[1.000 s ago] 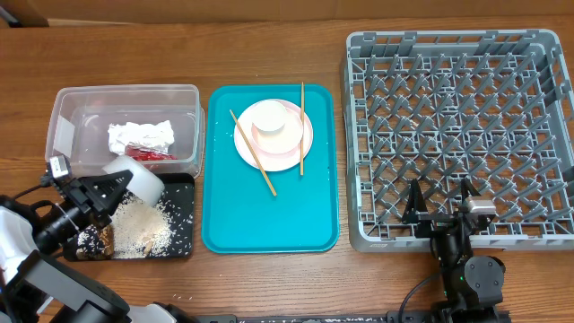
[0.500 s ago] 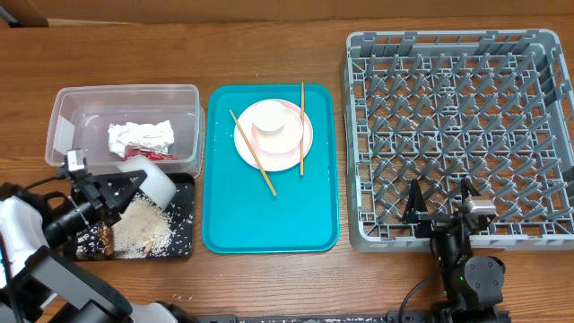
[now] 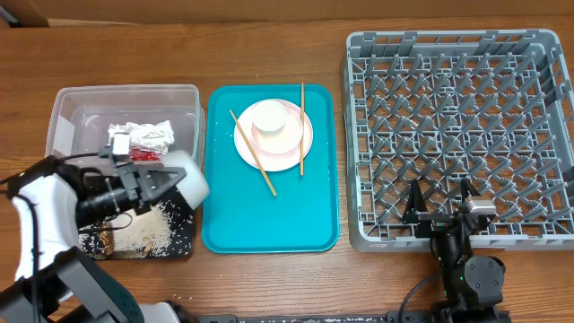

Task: Sort waste into correct bins and load items into the dishwasher
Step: 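Tilt the bowl with the left gripper to dump rice onto the black tray, then carry the white bowl with the left gripper and set it on the teal tray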

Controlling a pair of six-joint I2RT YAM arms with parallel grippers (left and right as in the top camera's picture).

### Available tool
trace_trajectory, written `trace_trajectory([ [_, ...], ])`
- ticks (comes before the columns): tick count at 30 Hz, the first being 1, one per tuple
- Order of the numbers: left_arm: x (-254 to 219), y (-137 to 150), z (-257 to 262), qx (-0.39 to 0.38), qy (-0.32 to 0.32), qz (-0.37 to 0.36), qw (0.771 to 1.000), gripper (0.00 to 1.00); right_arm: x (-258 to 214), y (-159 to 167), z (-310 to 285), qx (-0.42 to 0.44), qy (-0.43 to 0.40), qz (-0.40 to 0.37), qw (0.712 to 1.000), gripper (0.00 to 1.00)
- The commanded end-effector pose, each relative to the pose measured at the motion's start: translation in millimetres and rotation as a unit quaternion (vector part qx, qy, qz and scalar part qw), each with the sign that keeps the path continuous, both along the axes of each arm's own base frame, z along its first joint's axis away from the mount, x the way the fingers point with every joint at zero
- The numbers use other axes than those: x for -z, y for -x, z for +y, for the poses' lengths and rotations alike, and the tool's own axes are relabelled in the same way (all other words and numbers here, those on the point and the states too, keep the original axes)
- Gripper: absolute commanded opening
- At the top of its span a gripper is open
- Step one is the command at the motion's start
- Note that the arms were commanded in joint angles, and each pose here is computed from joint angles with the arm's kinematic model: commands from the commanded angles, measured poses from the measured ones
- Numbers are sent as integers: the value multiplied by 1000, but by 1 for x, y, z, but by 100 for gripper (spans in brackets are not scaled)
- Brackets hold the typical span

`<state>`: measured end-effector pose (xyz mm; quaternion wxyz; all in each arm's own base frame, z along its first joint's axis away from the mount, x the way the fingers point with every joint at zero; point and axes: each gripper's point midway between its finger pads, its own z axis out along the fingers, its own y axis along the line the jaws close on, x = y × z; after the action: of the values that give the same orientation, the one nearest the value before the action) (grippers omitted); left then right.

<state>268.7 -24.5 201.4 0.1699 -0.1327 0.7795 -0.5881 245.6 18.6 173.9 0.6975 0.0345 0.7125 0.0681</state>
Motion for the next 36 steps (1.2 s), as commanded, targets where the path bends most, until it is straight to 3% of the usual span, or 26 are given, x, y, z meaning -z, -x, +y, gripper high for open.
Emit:
trace_trajectory([
  [1,-7,0,-14,20,-8,-1,1000,4,2,0,-1,3,3,-2,1000,100],
  [7,11,-3,-32,48,-60,52,996,4,2,0,-1,3,3,-2,1000,100],
  [14,34,-11,-55,46,-194,107,974,4,2,0,-1,3,3,-2,1000,100],
  [23,77,-6,-107,54,-416,122,900,4,2,0,-1,3,3,-2,1000,100],
  [31,111,20,-156,92,-531,96,837,4,2,0,-1,3,3,-2,1000,100],
  [36,127,31,-162,116,-561,99,814,4,2,0,-1,3,3,-2,1000,100],
])
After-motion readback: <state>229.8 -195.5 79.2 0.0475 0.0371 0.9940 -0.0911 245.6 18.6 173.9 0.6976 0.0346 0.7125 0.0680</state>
